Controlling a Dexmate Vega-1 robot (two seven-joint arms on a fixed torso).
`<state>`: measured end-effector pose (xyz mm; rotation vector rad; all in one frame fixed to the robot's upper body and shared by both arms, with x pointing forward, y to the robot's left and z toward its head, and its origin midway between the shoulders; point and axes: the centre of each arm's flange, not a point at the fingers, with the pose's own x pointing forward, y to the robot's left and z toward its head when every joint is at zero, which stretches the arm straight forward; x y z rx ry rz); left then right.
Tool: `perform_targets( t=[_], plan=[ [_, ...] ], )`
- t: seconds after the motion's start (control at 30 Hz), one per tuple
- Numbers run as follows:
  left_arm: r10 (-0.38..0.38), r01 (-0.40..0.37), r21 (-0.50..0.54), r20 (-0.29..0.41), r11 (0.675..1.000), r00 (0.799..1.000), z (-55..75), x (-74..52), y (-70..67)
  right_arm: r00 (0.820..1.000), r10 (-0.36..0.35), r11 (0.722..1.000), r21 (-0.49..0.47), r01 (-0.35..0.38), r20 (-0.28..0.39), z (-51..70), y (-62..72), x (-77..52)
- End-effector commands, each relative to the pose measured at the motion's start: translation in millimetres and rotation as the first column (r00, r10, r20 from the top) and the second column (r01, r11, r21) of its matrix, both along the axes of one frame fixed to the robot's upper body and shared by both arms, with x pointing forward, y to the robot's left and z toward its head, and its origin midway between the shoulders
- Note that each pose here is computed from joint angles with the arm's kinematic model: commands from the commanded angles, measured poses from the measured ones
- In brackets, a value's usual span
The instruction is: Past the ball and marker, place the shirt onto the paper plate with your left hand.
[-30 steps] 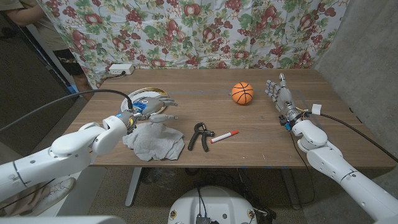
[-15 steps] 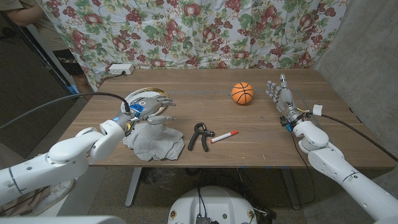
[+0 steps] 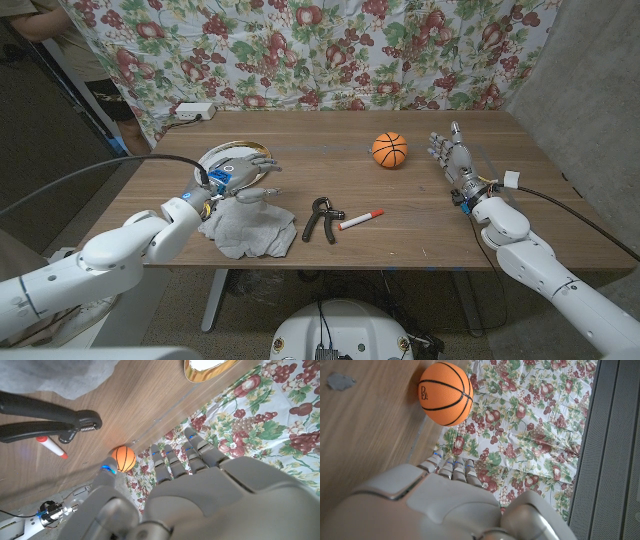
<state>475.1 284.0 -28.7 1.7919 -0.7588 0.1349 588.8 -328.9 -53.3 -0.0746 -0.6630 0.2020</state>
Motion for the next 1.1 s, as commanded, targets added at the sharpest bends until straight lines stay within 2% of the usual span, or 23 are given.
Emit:
perform_targets(
  t=[0.03,0.63,1.1],
  plan=[
    [0.016,-0.016,0.031,-0.002,0.999,1.000,-4.3,-2.7,1.8,1.000,0.001,1.000,0.012,-0.001,-0.005,-6.5,-1.6,1.6],
    [0.053,-0.051,0.089,-0.024,0.995,0.998,-16.6,-1.0,11.5,1.000,0.016,1.000,-0.007,-0.016,0.004,-0.6,4.8,5.0],
    [0.061,-0.056,0.101,-0.042,0.993,0.997,-19.5,4.2,16.5,1.000,0.016,1.000,-0.012,-0.016,0.002,1.6,5.3,8.1]
  ],
)
